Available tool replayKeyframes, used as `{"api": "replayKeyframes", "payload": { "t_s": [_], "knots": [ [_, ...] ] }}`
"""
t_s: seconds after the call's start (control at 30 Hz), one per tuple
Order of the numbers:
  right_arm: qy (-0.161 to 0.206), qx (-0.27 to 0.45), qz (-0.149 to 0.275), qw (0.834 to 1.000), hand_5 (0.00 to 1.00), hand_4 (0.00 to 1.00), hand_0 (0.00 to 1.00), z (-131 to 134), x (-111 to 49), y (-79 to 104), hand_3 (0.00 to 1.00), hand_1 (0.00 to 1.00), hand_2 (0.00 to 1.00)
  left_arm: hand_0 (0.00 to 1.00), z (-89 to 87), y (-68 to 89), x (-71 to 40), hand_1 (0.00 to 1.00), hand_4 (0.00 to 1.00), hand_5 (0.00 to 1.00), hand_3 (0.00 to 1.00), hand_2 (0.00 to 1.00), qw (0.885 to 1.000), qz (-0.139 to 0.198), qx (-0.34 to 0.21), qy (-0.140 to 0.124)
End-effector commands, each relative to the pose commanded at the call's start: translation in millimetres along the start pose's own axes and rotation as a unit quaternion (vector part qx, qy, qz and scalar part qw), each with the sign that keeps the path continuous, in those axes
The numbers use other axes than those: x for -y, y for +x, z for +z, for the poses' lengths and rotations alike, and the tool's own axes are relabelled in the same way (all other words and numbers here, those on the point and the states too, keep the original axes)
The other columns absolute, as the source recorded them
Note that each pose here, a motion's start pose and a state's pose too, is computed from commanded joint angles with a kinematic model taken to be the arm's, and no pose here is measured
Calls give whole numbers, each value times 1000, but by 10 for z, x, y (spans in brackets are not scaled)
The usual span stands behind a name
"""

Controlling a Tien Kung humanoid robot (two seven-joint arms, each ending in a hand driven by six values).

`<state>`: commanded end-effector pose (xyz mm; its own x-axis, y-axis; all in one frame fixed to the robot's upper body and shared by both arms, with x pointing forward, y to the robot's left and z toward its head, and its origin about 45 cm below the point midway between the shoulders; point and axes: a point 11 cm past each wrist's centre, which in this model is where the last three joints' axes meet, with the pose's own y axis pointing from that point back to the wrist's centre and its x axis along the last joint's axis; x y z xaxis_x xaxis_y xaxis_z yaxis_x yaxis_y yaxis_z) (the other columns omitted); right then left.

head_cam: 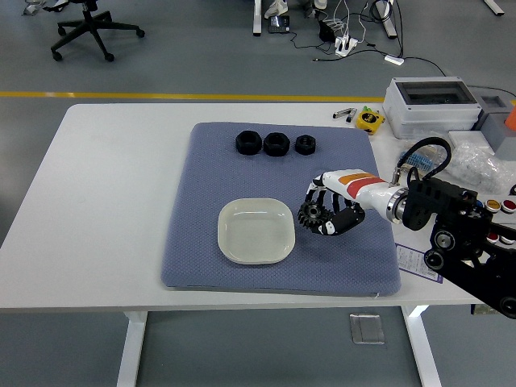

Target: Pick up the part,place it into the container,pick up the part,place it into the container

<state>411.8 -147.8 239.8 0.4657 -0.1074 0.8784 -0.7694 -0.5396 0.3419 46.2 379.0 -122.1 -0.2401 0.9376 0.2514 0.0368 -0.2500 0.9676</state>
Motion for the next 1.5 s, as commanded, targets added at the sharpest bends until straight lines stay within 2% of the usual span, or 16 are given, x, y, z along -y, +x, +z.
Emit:
{"api": "replayKeyframes", "payload": {
  "t_s": [0.23,0.4,0.43,0.6,0.63,0.8,0.83,1.07,1.2,1.23,1.4,1.43,1.5],
  "knots": [
    [39,-10,-13,999,191,803,246,-408,209,9,442,339,401,815,17,18,-2,780,484,719,571,827,1000,4,2,-1],
    [51,-26,-16,998,191,803,246,-587,374,-16,442,339,401,815,30,24,-4,780,484,719,571,827,1000,6,4,-2],
    [52,-33,-17,998,216,829,373,-607,400,-27,453,401,456,815,33,26,-5,779,484,719,571,827,1000,6,5,-2],
    [59,-64,-32,996,216,829,373,-677,470,-109,453,401,456,815,41,35,-6,779,484,719,571,827,1000,7,8,-2],
    [61,-68,-35,995,315,998,570,-685,475,-123,795,627,771,815,41,36,-6,780,485,720,571,829,1000,8,8,-2],
    [61,-86,-51,993,315,998,570,-674,500,-164,795,627,771,815,41,45,-6,780,485,720,571,829,1000,9,11,-2],
    [60,-88,-51,993,340,998,668,-666,499,-159,925,710,880,815,42,47,-6,780,485,718,571,829,1000,9,11,-2],
    [51,-91,-38,994,333,998,690,-565,472,-42,938,716,882,815,47,56,-7,781,483,715,571,830,1000,10,10,-2],
    [33,-88,-20,995,333,998,690,-413,431,91,938,716,882,815,47,55,-6,781,483,715,571,830,1000,10,9,-3],
    [27,-88,-17,996,314,998,638,-369,424,118,817,671,793,815,46,56,-6,781,481,711,571,831,1000,10,9,-3],
    [-17,-88,-15,996,314,998,638,-26,373,195,817,671,793,815,37,59,-4,781,481,711,571,831,1000,10,6,-2],
    [-24,-88,-17,996,261,997,556,30,368,181,673,621,699,815,33,58,-4,780,483,713,569,831,1000,10,6,-2],
    [-34,-83,-22,996,261,997,556,117,367,137,673,621,699,815,25,53,-3,780,483,713,569,831,1000,9,7,-1]
  ]
}}
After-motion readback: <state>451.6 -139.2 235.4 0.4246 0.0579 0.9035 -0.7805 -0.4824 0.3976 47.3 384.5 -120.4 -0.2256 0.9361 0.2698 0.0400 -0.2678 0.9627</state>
